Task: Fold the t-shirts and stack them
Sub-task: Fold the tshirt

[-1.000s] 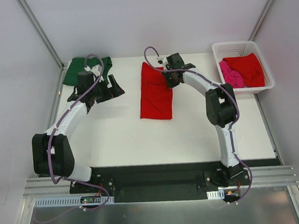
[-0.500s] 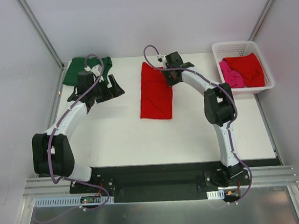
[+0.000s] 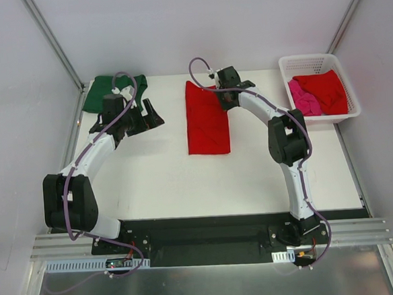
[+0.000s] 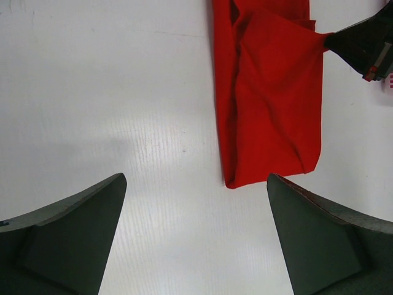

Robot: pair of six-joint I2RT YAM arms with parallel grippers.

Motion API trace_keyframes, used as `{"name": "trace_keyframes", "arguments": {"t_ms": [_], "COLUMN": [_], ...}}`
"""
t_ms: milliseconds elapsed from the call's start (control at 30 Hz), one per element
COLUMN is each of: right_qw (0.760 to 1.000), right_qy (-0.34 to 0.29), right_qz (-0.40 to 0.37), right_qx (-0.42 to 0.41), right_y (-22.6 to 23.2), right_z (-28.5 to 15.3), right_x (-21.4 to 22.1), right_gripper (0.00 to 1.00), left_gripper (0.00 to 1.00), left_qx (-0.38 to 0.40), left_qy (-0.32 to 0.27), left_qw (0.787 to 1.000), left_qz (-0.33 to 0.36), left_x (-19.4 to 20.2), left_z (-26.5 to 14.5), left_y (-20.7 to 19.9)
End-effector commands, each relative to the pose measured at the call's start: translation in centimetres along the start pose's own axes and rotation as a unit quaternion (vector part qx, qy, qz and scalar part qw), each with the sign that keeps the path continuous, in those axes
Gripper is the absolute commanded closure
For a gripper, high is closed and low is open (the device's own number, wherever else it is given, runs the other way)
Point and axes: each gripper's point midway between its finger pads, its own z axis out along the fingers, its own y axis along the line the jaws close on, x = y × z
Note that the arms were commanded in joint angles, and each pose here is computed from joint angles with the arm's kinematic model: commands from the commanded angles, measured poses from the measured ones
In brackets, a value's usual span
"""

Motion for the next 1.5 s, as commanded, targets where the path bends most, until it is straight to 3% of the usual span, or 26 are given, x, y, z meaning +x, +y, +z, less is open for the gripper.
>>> {"name": "trace_keyframes", "arguments": {"t_ms": [0, 133, 500, 567, 667, 800, 1100, 1467], "right_qw": [0.999, 0.999, 1.0, 1.0, 1.0, 1.0, 1.0, 0.998], "right_qy": [-0.033, -0.031, -0.028, -0.028, -0.025, -0.026, -0.02, -0.026], "right_qz": [0.002, 0.005, 0.008, 0.007, 0.007, 0.006, 0.003, -0.02], "right_qx": [0.014, 0.006, -0.004, -0.006, -0.006, -0.007, -0.005, 0.05], "right_y": [-0.7, -0.4, 0.0, 0.1, 0.1, 0.2, 0.1, -2.0], "right_z": [-0.8, -0.6, -0.3, -0.4, -0.3, -0.4, 0.2, 0.7], "right_x": [-2.5, -2.4, -2.2, -2.2, -2.0, -2.0, -1.7, -2.4], "right_gripper": [0.99, 0.99, 0.99, 0.99, 0.99, 0.99, 0.99, 0.99], "left_gripper": [0.02, 0.09, 0.12, 0.25, 0.63, 1.0, 1.0, 1.0], "left_qx": [0.054, 0.088, 0.144, 0.172, 0.186, 0.183, 0.156, 0.122], "left_qy": [0.007, 0.053, 0.116, 0.113, 0.124, 0.133, 0.147, 0.162], "left_qw": [0.998, 0.994, 0.982, 0.978, 0.974, 0.974, 0.977, 0.979], "left_qz": [0.011, 0.033, 0.043, 0.042, 0.028, 0.021, 0.013, 0.002], "left_x": [-0.3, 3.1, 10.4, 10.8, 11.9, 12.5, 13.9, 14.6], "left_z": [0.1, 1.6, 6.6, 7.2, 8.1, 9.7, 12.4, 12.5], "left_y": [-2.4, -5.7, -11.0, -11.8, -12.0, -11.6, -9.8, -8.6]}}
